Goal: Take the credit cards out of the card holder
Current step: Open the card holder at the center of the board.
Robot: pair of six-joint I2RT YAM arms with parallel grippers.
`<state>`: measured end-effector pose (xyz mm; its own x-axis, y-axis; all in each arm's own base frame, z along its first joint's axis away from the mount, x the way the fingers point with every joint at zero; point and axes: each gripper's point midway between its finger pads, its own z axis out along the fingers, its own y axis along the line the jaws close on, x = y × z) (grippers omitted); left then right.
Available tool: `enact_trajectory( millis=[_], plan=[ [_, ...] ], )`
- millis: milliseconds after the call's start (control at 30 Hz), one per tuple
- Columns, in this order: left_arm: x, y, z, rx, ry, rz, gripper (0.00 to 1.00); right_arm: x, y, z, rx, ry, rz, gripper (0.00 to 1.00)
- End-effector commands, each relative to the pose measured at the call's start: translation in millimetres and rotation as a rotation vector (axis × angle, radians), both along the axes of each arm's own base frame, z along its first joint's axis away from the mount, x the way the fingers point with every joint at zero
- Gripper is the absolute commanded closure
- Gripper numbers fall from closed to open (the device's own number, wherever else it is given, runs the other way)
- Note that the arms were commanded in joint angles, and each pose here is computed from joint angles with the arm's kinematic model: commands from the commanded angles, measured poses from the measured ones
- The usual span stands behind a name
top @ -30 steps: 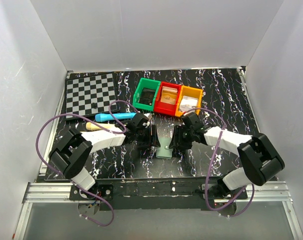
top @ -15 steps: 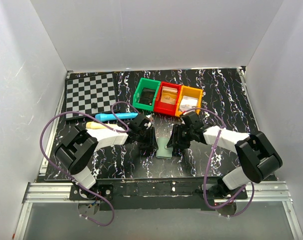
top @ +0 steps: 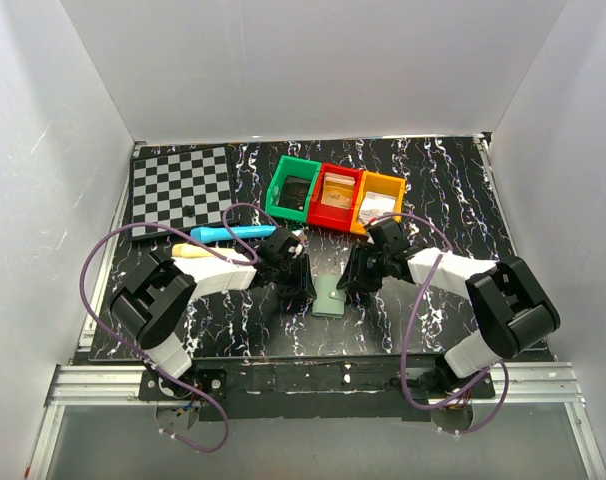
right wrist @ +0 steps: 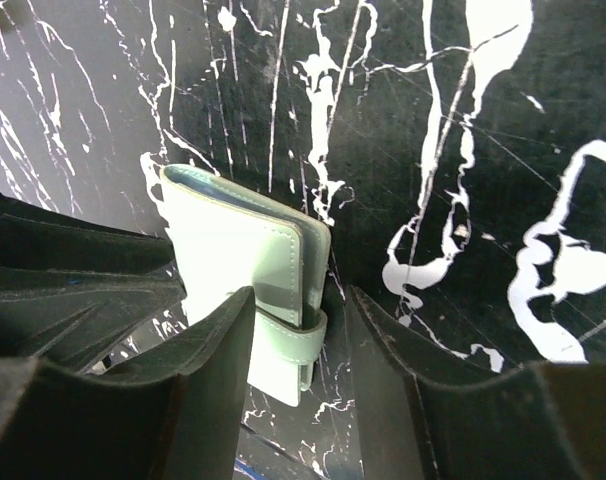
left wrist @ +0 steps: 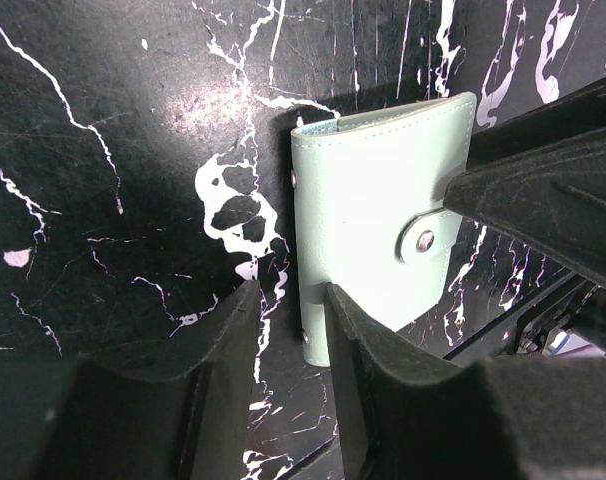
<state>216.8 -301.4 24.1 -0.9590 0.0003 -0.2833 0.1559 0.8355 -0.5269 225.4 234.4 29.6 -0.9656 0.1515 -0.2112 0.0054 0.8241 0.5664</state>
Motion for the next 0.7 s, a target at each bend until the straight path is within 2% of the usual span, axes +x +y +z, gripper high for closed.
enact_trajectory(
  millis=[0,533,633,667],
  plan=[
    [0,2,-5,0.021,0.007,-0.009,0.68,4,9,0,0.034,-0.01,0.036,0.52],
    [1,-3,-9,0.016,0.016,-0.031,0.68,-4,18,-3,0.098,0.016,0.074,0.77],
    [0,-2,-11,0.02,0.02,-0.031,0.68,-6,17,-3,0.1,0.017,0.075,0.78],
    [0,-2,-11,0.019,0.022,-0.029,0.68,-6,16,-2,0.096,0.012,0.074,0.75]
  ],
)
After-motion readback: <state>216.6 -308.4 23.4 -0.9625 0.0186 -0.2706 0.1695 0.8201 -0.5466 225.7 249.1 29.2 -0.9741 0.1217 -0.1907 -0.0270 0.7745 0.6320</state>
